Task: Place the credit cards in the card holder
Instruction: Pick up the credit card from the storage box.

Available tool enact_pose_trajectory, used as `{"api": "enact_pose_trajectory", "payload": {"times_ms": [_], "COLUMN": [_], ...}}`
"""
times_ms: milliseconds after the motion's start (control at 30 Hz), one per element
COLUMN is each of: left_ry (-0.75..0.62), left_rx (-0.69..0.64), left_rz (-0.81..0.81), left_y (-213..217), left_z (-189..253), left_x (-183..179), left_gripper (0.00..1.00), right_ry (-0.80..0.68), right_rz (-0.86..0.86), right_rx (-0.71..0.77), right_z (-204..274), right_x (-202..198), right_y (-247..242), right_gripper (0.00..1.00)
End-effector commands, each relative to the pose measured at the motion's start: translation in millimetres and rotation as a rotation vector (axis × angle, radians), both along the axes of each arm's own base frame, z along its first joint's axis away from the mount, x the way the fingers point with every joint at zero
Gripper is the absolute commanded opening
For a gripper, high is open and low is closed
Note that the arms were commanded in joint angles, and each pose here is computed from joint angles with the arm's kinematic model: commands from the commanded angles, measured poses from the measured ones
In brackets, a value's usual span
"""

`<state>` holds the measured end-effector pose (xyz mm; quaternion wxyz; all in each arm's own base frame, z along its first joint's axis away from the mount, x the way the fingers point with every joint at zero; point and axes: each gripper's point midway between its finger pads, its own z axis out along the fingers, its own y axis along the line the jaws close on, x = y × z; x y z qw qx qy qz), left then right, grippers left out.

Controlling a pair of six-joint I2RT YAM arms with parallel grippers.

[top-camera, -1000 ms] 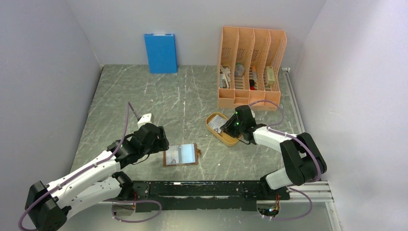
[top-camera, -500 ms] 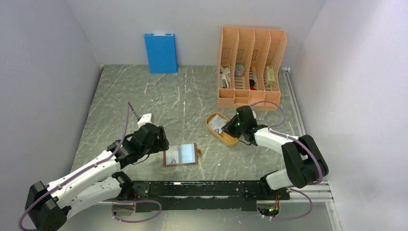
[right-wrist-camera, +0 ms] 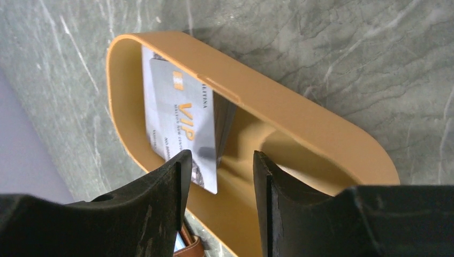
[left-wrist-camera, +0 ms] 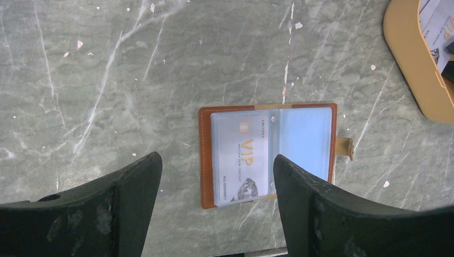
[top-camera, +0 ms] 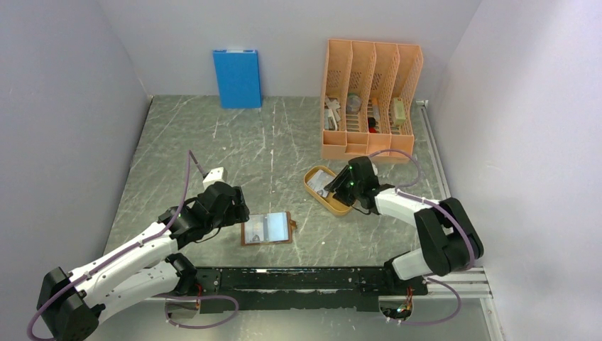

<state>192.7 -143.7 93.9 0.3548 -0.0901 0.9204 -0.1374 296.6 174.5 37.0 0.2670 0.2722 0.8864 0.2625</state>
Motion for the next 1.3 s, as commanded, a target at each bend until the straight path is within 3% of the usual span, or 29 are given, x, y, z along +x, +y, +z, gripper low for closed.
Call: {"api": "enact_pose_trajectory", "payload": {"times_ms": [0,133,433,833,1267], "left_ry": [-0.009,-0.010,-0.008,-0.005,-0.006], "left_rx": [0.015,0.015,0.016,0.021,0.023], "left_rz": [0.001,0.002,0.002,0.000,-0.001], "left_y": [3,3,2,2,2], "left_z": [-1,-2,-2,-2,-3], "left_x": [1,1,1,1,1], "left_gripper": [0.80,0.80,0.80,0.80,0.80], "right_ry": [0.022,0.039,0.029,0.008,-0.028], "right_rz": [0.015,0.033,0.021,0.013,0.013], "right_rx": [-0.019,-0.019,-0.014,-0.006,0.017], "right_z": [-6,-11,-10,-5,11], "right_x": [6,4,-2,-3,-1], "right_y": [1,3,0,-3,-1], "right_gripper": [0.50,0.48,0.30,0.22,0.05]}}
